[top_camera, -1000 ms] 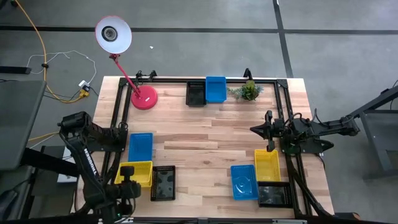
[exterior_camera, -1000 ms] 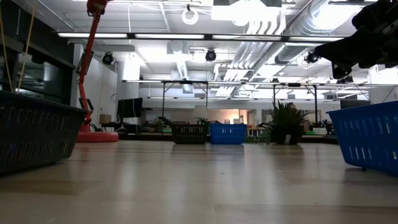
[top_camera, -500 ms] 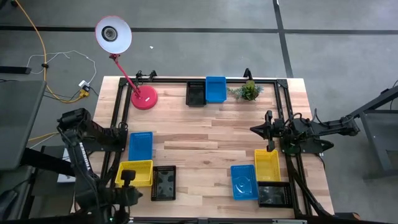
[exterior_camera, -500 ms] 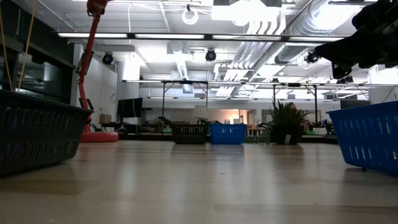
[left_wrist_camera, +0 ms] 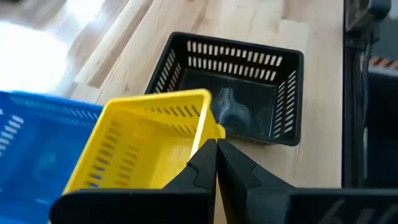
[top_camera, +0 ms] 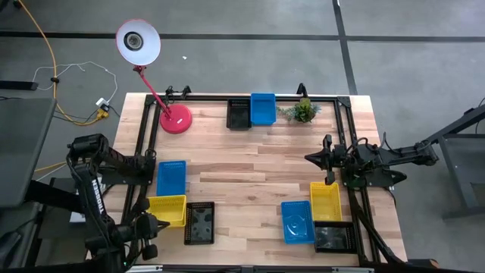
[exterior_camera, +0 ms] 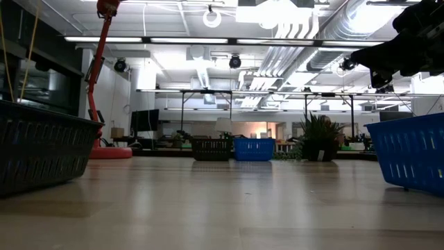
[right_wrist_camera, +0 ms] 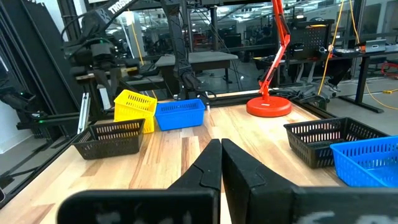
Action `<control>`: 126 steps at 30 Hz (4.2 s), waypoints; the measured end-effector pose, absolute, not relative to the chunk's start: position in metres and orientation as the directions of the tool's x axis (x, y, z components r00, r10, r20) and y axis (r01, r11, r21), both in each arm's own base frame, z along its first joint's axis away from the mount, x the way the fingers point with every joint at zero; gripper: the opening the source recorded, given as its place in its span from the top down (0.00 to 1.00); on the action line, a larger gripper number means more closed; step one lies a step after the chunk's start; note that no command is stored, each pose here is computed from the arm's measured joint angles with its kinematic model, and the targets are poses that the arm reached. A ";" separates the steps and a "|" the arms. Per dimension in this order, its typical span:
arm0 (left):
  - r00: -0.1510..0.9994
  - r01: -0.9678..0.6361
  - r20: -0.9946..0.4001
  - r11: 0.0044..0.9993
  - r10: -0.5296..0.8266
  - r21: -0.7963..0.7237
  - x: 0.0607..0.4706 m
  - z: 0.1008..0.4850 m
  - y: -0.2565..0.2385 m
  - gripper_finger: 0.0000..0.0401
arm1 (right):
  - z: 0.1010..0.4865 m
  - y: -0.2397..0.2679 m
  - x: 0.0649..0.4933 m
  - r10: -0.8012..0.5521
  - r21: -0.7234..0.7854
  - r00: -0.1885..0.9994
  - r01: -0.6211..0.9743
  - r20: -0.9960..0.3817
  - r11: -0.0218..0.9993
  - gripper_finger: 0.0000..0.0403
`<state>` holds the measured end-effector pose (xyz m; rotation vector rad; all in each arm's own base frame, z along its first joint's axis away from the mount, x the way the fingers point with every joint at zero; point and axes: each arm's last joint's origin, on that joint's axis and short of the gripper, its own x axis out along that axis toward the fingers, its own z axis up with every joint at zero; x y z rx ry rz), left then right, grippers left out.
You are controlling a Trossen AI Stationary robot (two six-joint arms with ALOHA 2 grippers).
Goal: Stack baskets by color
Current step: Stack the top yellow bin on the bottom left yellow bin, then stack the right yellow bin on the left stacked yellow bins
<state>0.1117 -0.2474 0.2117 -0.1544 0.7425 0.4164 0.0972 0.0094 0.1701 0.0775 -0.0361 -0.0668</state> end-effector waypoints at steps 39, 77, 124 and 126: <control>0.726 -0.336 -0.473 0.857 0.500 0.390 0.179 0.239 -0.171 1.00 | 0.170 0.009 0.097 -0.068 0.078 0.997 0.065 0.033 0.995 1.00; 0.992 -0.103 0.084 0.991 0.096 0.085 0.154 0.203 -0.003 1.00 | 0.239 0.016 0.115 -0.066 0.296 0.996 0.043 0.068 0.954 0.94; 0.989 -0.148 -0.028 0.989 0.148 -0.017 0.161 0.211 0.008 1.00 | 0.176 0.114 0.132 -0.078 -0.253 -0.241 0.908 -0.967 0.334 0.63; 0.986 -0.156 -0.065 0.987 0.153 -0.034 0.163 0.209 0.010 1.00 | 0.174 0.114 0.133 -0.097 -0.257 -0.239 0.908 -0.966 0.332 0.63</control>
